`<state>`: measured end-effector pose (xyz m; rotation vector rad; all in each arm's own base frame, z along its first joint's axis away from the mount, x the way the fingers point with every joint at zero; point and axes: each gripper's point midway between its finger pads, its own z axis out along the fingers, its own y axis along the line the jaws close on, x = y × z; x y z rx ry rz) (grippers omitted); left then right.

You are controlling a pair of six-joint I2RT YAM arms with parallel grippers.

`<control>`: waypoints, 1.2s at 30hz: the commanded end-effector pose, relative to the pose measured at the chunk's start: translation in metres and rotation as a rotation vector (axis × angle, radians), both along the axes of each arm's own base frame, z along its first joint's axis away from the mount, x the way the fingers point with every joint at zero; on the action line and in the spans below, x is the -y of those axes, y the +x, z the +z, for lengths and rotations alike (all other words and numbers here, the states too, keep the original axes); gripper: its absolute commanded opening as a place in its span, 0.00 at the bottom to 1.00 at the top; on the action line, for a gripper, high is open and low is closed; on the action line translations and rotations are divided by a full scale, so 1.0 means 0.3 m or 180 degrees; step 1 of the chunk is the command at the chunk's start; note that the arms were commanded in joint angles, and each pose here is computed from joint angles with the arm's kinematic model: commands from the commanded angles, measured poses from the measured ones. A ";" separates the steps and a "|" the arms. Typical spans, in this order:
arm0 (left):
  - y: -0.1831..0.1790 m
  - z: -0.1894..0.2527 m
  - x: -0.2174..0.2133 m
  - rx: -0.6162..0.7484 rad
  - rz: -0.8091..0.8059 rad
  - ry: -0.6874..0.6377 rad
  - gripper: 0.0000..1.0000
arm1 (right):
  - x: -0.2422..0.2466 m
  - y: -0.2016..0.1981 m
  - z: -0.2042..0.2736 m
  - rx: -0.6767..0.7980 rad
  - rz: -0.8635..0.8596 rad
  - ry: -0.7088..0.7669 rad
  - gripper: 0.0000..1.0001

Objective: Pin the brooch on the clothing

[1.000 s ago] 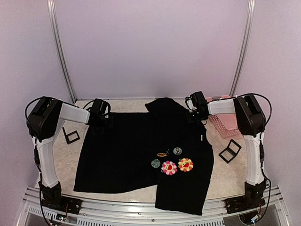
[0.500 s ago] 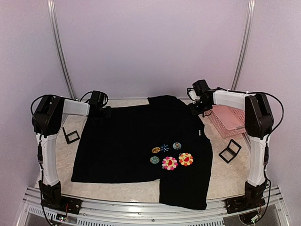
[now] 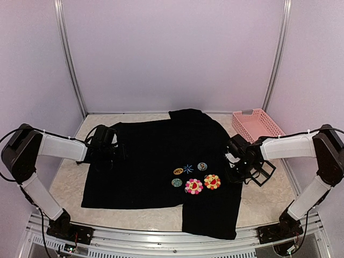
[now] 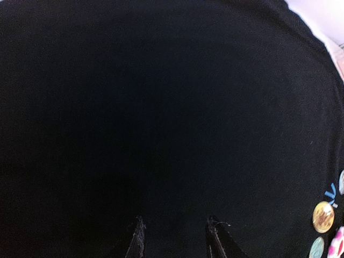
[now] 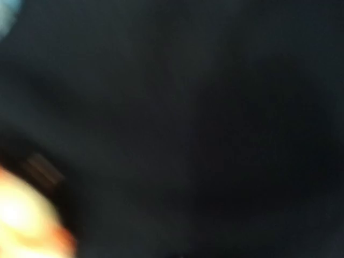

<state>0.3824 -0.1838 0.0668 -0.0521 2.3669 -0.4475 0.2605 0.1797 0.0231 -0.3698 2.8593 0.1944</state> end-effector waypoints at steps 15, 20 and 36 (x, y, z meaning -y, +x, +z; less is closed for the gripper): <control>-0.236 -0.021 -0.163 -0.0010 0.0416 -0.0206 0.37 | 0.243 -0.194 0.054 -0.0316 -0.0976 -0.0138 0.00; -0.136 0.206 -0.211 0.0719 0.0693 -0.0160 0.43 | 0.190 0.027 0.303 0.0490 -0.0839 0.0389 0.18; 0.014 0.514 -0.691 0.2162 0.2087 0.0843 0.99 | 0.683 0.495 0.799 0.3527 -0.1699 0.0439 0.84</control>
